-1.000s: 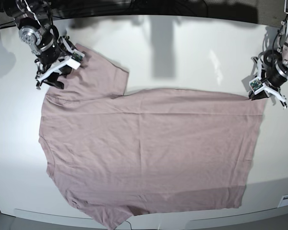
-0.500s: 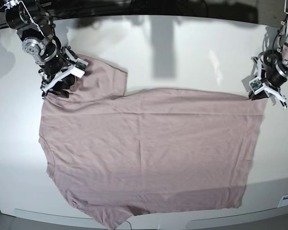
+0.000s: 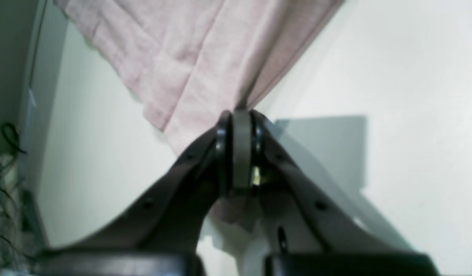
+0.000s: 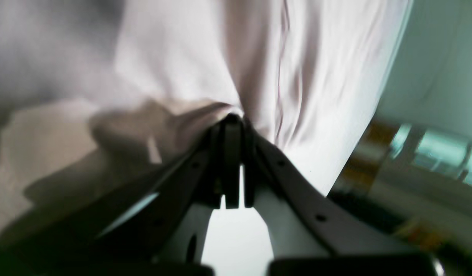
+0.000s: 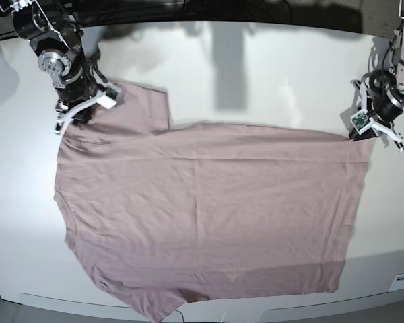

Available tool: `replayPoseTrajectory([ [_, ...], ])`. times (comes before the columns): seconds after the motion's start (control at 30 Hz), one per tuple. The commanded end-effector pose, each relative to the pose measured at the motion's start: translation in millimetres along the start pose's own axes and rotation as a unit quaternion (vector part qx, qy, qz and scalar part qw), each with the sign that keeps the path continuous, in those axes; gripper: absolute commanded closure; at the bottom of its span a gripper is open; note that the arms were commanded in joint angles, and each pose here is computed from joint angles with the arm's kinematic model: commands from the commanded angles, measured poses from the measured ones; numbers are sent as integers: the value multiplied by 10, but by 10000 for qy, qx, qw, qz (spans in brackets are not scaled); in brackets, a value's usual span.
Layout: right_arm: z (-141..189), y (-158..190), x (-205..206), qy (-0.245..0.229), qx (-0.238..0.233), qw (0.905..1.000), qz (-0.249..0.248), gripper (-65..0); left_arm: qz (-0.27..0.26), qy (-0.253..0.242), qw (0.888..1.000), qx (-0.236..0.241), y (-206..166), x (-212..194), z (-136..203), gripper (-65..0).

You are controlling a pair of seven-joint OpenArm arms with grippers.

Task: Fold the T-shirt properly
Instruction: 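Lift both grippers and pull the shirt toward the robot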

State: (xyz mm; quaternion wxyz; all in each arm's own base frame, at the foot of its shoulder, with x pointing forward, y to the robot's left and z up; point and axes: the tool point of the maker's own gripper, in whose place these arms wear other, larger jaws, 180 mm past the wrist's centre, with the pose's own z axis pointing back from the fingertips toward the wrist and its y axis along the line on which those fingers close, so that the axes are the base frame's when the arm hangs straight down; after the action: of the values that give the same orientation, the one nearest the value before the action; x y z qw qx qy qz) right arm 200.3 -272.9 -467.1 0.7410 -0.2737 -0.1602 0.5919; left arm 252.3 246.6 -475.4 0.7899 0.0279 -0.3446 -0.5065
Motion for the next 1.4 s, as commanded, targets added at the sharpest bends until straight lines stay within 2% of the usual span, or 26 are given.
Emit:
replayPoseTrajectory([
  [0.0,23,306,-180,336,560,9977,-182,0,32,1013,9903,-951,-522,-495,100,0],
  [0.17,220,357,-24,-382,800,9873,-1316,0,962,581,9902,-826,-468,-479,282,0],
  [0.33,486,409,-55,-574,772,9832,-1554,0,1540,261,9843,-823,-457,-460,564,0],
  [0.4,604,459,-40,-675,793,9793,-1738,0,1573,202,9834,-885,-517,-421,637,0],
  [0.53,816,572,-164,-589,789,9755,-1969,0,1646,58,9828,-830,-619,-326,756,0],
  [0.87,1256,754,-328,-458,816,9721,-2151,0,2046,-236,9786,-54,-601,-180,1206,0],
  [0.97,1331,660,-293,-524,650,9721,-2194,0,2088,-284,9774,183,-525,-158,1301,0],
  [1.13,1380,251,-163,-812,136,9689,-2336,0,2069,-546,9755,517,-294,-23,1377,0],
  [1.27,1336,-62,-87,-1026,-181,9604,-2584,0,2010,-841,9736,680,-118,154,1367,0],
  [1.37,1280,-263,-16,-1191,-351,9534,-2750,0,1925,-872,9741,810,28,198,1324,0],
])
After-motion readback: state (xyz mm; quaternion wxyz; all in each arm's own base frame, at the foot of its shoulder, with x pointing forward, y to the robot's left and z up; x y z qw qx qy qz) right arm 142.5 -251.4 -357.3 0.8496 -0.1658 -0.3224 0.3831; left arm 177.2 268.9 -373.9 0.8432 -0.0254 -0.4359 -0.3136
